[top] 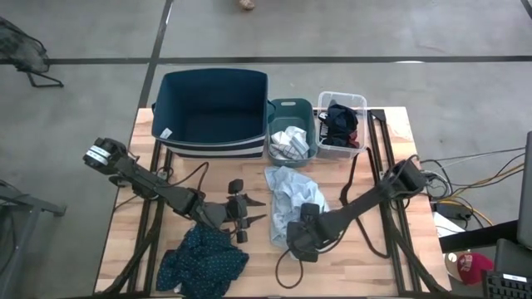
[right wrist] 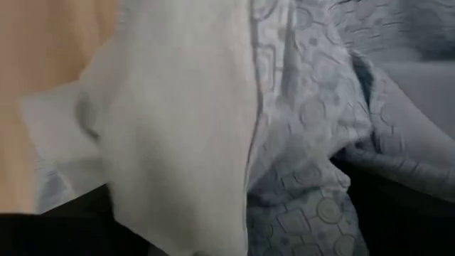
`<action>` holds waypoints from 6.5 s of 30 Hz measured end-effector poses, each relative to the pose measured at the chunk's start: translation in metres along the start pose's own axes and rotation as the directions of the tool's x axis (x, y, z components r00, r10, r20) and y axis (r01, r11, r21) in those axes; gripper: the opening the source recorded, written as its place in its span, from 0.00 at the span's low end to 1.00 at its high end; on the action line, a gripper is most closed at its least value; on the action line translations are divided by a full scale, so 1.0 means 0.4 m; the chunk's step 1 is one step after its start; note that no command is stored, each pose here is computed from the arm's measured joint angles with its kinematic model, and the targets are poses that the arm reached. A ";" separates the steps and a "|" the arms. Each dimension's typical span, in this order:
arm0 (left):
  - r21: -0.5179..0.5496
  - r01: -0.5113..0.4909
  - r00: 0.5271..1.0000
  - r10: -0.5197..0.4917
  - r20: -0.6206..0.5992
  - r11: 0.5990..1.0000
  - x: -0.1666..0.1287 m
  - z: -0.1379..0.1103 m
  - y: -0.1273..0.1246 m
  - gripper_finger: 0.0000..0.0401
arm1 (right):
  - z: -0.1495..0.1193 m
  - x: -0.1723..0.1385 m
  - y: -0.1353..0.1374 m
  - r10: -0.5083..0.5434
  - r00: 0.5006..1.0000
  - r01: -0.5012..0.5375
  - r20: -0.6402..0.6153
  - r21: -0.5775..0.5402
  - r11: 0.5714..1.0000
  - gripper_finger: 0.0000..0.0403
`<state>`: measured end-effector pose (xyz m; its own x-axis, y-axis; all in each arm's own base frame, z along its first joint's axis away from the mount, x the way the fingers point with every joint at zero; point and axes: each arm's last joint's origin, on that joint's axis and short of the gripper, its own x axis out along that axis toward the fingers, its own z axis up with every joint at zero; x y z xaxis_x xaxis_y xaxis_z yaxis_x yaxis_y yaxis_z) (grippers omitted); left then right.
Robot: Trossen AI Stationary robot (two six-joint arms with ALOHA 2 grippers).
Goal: Pick & Place Cloths
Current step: Put the blue shirt into the blue laundry organizer, then put the black shirt into the blue laundry organizer
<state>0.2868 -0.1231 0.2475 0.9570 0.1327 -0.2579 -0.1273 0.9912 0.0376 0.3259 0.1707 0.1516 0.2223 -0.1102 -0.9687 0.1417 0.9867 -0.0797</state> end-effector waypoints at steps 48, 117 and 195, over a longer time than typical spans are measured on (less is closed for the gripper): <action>-0.010 0.266 0.964 -0.266 -0.009 0.964 -0.011 0.008 -0.025 0.39 | 0.092 -0.591 -0.247 -0.049 0.656 0.098 0.753 -0.021 0.995 0.13; -0.008 0.404 0.909 -0.403 -0.106 0.915 -0.017 -0.014 -0.035 0.39 | 0.539 -0.472 -0.869 -0.208 0.522 -0.123 0.827 0.315 0.941 0.61; -0.519 -0.219 0.633 -0.284 -0.720 0.827 -0.253 -0.206 -0.160 0.75 | -0.144 -0.362 -0.339 0.336 0.455 -0.309 0.825 -0.208 0.928 0.02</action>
<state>0.1766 -0.1999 0.1918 0.4540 -0.1958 -0.8693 -0.4497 0.7919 -0.4132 0.2189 0.0597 0.2891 0.9442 0.1832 -0.2736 -0.1379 0.9745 0.1769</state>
